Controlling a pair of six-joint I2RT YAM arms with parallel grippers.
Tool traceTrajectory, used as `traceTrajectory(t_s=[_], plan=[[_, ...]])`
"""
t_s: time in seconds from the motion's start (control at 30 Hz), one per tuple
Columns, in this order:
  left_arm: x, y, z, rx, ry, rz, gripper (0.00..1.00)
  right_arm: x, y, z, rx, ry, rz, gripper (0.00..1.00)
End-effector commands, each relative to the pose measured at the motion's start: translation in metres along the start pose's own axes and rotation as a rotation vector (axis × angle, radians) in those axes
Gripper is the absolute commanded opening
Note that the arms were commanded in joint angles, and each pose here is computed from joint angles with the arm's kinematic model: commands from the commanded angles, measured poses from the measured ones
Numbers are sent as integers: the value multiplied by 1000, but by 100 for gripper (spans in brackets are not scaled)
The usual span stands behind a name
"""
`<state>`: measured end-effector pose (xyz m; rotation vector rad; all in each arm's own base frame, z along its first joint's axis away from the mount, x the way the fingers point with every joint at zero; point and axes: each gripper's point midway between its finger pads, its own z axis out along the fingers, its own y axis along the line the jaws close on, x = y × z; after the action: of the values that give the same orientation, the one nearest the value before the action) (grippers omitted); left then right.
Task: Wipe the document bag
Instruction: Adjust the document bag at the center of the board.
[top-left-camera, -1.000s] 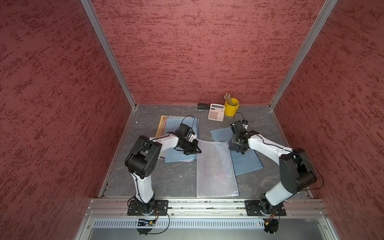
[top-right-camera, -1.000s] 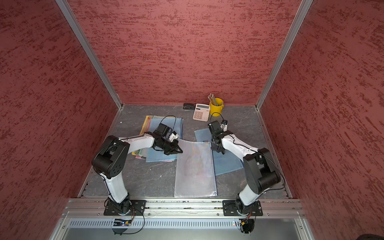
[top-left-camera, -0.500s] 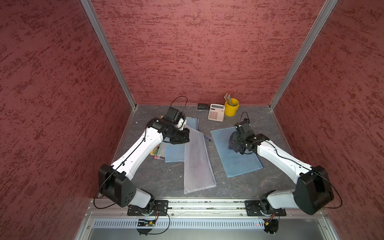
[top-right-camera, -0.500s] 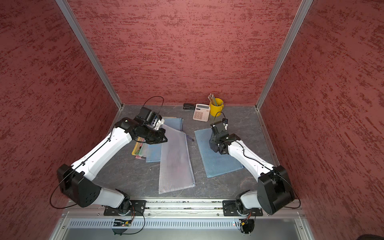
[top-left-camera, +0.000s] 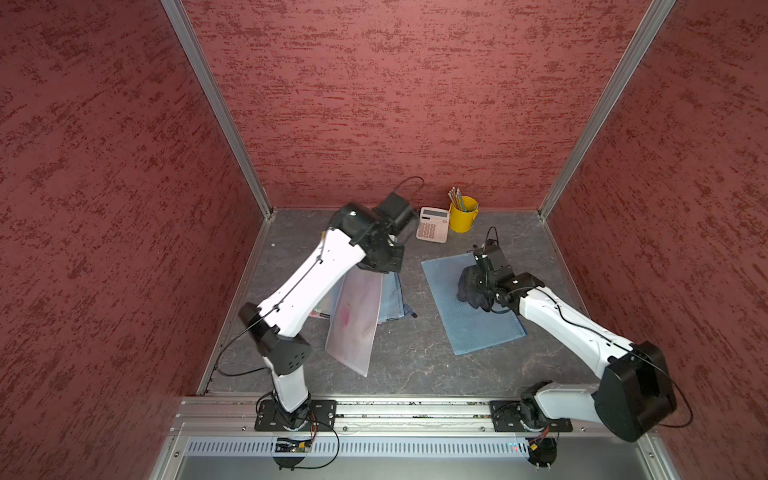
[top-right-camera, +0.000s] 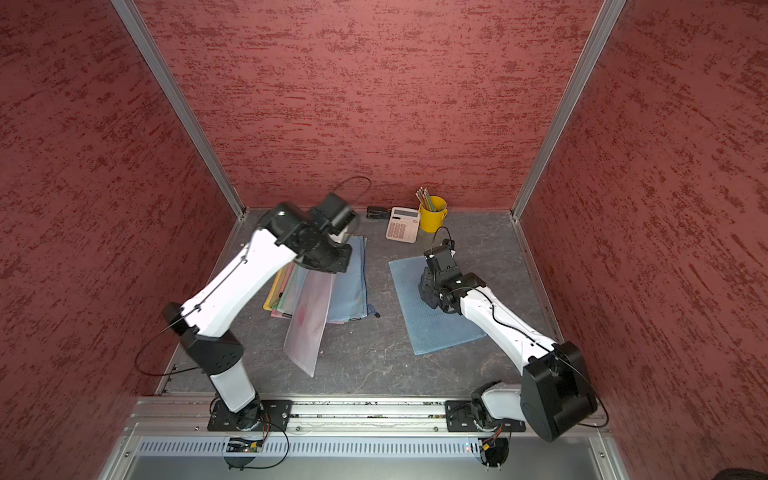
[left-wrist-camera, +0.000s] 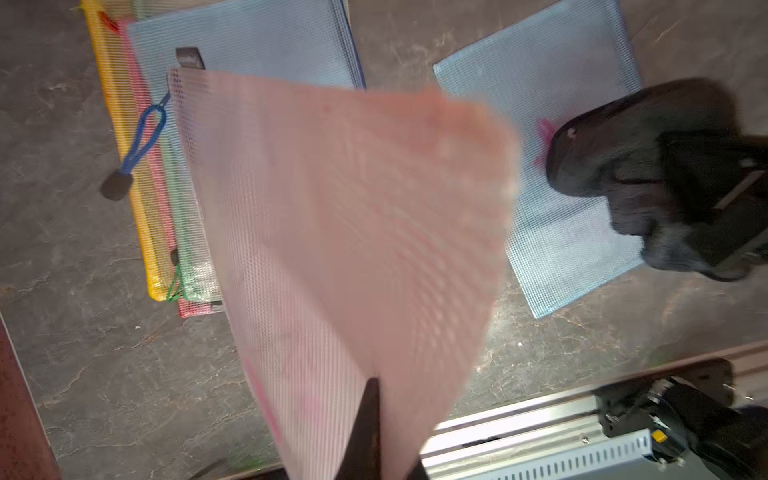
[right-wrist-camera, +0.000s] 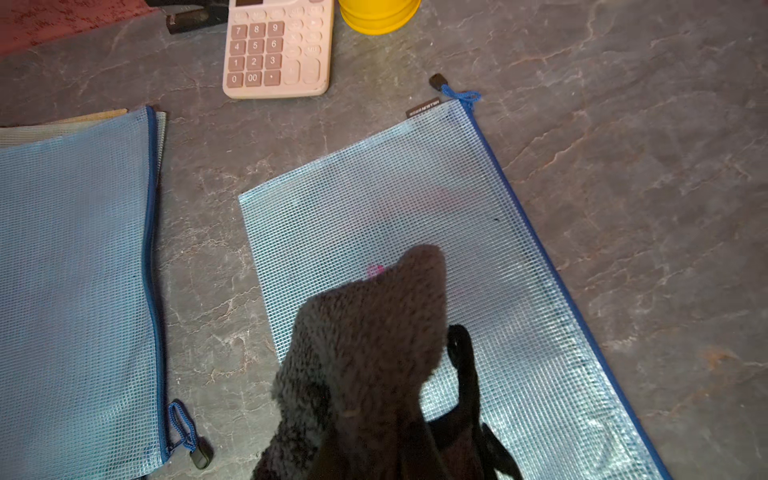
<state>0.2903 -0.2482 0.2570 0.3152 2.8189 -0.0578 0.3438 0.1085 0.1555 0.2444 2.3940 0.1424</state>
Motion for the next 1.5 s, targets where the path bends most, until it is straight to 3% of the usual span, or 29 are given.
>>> traceTrajectory(t_s=[0.0, 0.13, 0.27, 0.33, 0.47, 0.53, 0.67, 0.77, 0.93, 1.1, 1.2, 1.47], plan=[[25, -12, 40, -162, 139, 8, 0, -18, -8, -15, 5, -74, 10, 0], [16, -64, 86, -37, 145, -22, 0, -23, -21, -23, 32, -94, 23, 0], [-1, -109, 108, 166, 125, -81, 0, -29, -29, -31, 51, -114, 31, 0], [-11, -129, 117, 297, 120, -125, 40, -32, -33, -34, 72, -122, 27, 0], [-34, -146, 106, 434, 44, -112, 70, -37, -36, -39, 89, -127, 18, 0], [-47, -136, 92, 466, -3, -97, 77, -41, -33, -41, 85, -125, 8, 0], [-65, -76, 82, 475, -58, -157, 76, -49, -14, -44, 22, -119, -30, 0], [-61, -17, 96, 495, -68, -238, 71, -44, 16, -43, -47, -92, -76, 0], [-43, 41, 133, 444, -23, -210, 68, -12, 66, -29, -119, -11, -144, 0], [-33, 58, 170, 428, 28, -173, 69, 34, 106, -9, -209, 83, -216, 0], [-27, 62, 190, 438, 53, -162, 70, 62, 110, 13, -197, 156, -228, 0], [-13, 66, 228, 425, 118, -119, 72, 82, 112, 37, -174, 211, -237, 0]])
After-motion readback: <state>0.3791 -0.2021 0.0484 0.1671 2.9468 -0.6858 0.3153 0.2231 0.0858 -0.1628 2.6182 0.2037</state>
